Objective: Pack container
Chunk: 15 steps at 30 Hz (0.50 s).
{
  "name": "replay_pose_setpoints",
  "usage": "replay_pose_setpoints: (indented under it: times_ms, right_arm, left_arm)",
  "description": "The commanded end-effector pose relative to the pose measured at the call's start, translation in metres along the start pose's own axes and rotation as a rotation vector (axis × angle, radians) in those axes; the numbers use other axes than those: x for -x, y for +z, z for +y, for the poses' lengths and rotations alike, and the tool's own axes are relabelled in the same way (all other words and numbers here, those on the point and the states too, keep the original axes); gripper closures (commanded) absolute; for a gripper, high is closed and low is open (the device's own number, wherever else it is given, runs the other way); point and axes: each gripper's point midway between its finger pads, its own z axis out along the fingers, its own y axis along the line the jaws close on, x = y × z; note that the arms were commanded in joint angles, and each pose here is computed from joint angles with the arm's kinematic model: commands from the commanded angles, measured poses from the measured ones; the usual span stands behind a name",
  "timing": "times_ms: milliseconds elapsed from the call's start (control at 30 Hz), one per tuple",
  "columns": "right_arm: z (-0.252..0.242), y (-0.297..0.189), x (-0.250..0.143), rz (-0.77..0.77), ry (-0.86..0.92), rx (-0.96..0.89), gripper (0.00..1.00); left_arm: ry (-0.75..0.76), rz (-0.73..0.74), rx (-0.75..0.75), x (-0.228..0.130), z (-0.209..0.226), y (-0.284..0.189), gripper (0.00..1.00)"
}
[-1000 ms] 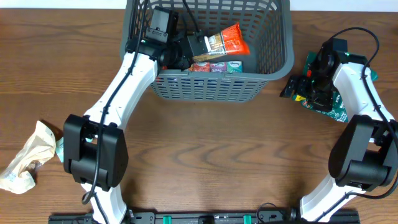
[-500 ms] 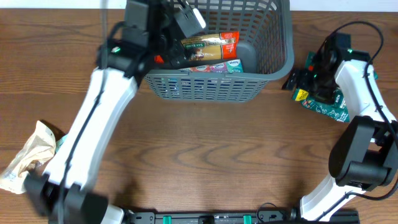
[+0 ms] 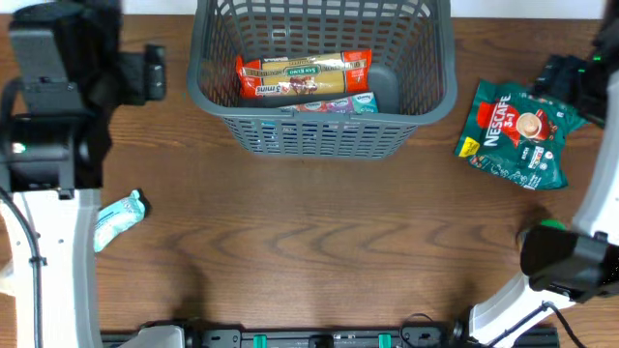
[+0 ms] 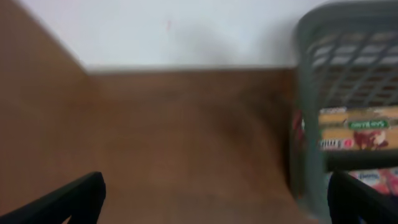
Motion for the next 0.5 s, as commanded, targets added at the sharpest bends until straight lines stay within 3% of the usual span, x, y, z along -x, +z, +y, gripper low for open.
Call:
replay_pose_setpoints:
  times_ms: [0,167,333,467]
  right_arm:
    - [-0.05,-0.037,0.009,-0.123,0.13,-0.102,0.01]
    - [-0.103,-0.042,0.011,-0.14,0.284,-0.119,0.01]
    - [-0.093,0.001,0.029,-0.084,0.059,0.12,0.01]
    - [-0.065,0.046,0.035,-0.048,-0.12,0.361,0.01]
  left_arm:
    - [-0.168,0.109,-0.049,-0.032,0.003,0.024,0.01]
    - [-0.227,0.248,-0.011,-0.082,0.017,0.056,0.01]
    - [-0.227,0.344,-0.016,-0.115,0.014,0.074,0.01]
    - [-0.236,0.359,-0.068,-0.12,0.004,0.075,0.01]
